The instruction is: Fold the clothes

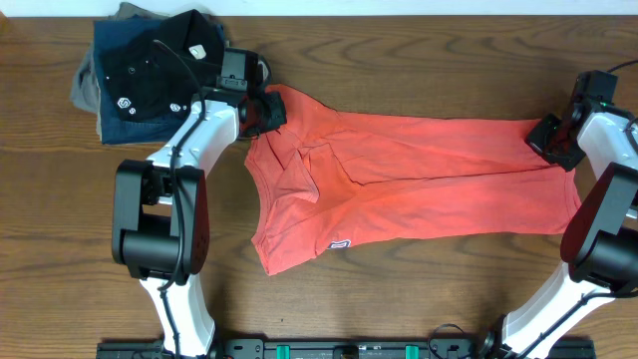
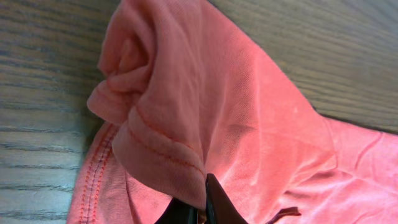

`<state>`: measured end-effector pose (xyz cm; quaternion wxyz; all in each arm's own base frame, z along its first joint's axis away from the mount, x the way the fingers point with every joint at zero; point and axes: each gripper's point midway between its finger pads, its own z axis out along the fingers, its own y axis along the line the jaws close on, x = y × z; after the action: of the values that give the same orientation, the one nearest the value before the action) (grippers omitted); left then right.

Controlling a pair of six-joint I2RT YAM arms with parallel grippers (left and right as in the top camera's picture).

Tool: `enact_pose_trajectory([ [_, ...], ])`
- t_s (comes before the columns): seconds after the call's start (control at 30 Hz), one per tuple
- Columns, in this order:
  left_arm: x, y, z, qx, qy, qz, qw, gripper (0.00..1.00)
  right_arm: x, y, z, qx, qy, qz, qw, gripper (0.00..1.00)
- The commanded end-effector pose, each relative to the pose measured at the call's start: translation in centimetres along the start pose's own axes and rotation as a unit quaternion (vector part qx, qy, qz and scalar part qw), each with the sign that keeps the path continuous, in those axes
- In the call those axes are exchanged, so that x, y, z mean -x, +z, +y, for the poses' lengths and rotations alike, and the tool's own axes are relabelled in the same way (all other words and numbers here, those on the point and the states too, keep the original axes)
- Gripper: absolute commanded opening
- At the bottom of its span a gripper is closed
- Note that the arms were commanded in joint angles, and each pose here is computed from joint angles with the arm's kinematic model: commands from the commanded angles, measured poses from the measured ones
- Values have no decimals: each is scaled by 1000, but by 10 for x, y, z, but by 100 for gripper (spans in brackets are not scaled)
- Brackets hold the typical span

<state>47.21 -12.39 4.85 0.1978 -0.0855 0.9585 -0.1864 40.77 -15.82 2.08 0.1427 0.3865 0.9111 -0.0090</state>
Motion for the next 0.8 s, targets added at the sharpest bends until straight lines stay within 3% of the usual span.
enact_pose_trajectory([
  [0.0,17,-28,-15,-13,9,-36,999,6,6,-1,0,0,6,-6,1000,1],
  [0.5,25,-117,-43,-35,23,-86,995,6,29,-53,-4,11,22,-23,999,1],
  [0.77,-8,-139,-36,-14,10,-37,999,6,40,-71,-5,23,32,-22,999,1],
])
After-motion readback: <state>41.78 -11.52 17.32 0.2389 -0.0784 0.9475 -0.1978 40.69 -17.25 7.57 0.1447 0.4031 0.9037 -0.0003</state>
